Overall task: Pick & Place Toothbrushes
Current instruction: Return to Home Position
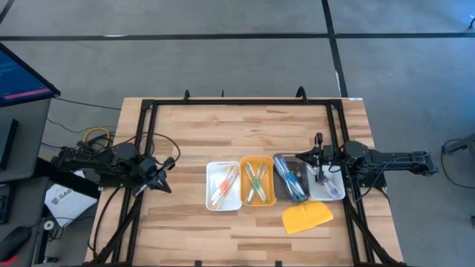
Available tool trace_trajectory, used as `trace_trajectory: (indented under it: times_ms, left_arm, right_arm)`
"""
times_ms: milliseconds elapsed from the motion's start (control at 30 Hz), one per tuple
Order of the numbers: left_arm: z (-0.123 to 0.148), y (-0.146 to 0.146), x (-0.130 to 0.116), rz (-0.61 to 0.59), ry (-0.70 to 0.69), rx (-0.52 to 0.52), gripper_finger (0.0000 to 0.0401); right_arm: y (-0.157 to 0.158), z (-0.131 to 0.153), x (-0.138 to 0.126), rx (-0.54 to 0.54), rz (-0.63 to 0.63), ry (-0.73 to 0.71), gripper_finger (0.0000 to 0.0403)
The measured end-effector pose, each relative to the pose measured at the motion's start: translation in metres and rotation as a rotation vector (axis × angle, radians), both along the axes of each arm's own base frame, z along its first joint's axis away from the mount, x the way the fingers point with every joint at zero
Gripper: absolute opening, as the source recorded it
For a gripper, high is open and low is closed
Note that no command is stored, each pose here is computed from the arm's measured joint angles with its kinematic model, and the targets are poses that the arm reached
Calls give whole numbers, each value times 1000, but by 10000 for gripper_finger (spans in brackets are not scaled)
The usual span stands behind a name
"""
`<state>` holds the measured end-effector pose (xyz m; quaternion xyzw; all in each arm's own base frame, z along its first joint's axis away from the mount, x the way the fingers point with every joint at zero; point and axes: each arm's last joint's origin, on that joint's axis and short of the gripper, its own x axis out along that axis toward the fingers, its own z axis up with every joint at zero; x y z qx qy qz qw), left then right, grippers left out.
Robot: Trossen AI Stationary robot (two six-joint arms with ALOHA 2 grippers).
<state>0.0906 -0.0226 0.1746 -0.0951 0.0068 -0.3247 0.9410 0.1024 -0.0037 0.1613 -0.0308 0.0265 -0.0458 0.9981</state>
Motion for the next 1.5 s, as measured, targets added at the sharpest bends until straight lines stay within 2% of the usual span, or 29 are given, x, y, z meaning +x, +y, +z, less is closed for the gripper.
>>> trace_trajectory:
  times_ms: [267,367,433,600,667,1500]
  left_arm:
    - [1,0,0,-1,-6,0,3]
    - [1,1,1,38,-6,-3,3]
    - [0,2,2,94,-9,1,3]
    - [1,10,5,380,-32,33,3]
    - [1,11,5,439,-30,30,3]
    - [-1,11,5,434,-16,35,3]
  right_arm:
    - [0,0,0,0,0,0,0]
    - [0,0,0,0,0,0,0]
    - [0,0,0,0,0,0,0]
    - [0,0,0,0,0,0,0]
    - [0,0,0,0,0,0,0]
    - [0,0,0,0,0,0,0]
